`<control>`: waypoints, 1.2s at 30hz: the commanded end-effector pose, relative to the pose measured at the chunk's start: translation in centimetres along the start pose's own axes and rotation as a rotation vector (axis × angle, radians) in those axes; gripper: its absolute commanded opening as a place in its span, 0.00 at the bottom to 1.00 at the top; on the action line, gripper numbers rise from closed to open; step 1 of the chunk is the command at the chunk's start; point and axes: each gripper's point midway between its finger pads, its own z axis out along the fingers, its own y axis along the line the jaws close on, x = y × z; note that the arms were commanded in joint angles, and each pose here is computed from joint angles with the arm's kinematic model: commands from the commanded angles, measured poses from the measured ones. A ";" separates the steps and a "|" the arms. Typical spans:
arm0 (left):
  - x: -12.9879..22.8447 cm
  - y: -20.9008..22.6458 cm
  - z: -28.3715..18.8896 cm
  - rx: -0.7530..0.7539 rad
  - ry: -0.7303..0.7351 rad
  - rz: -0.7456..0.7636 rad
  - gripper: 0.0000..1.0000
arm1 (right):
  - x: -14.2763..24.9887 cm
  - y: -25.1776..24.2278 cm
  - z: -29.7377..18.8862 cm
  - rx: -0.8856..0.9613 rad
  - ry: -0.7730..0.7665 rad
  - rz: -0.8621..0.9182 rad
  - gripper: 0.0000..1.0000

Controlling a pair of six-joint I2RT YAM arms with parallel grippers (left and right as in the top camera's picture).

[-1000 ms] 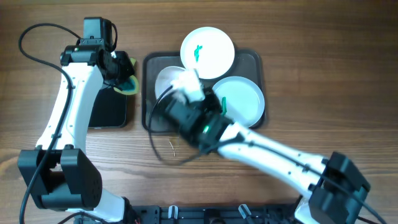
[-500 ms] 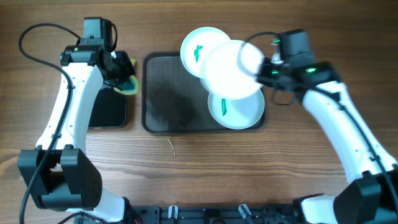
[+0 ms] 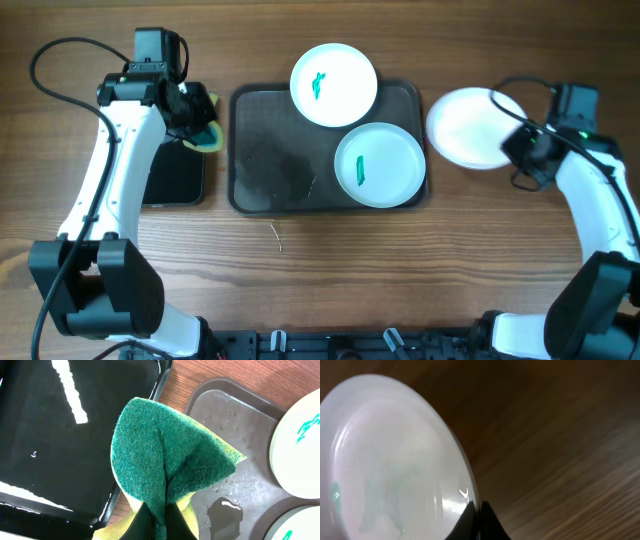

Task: Clean dirty plates on tray and stack at the side
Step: 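Place the plate on the table right of the tray, release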

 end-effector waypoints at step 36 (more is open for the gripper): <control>-0.2 0.2 0.0 -0.007 -0.009 0.013 0.04 | 1.5 16.3 -8.0 -0.421 0.037 -0.465 0.48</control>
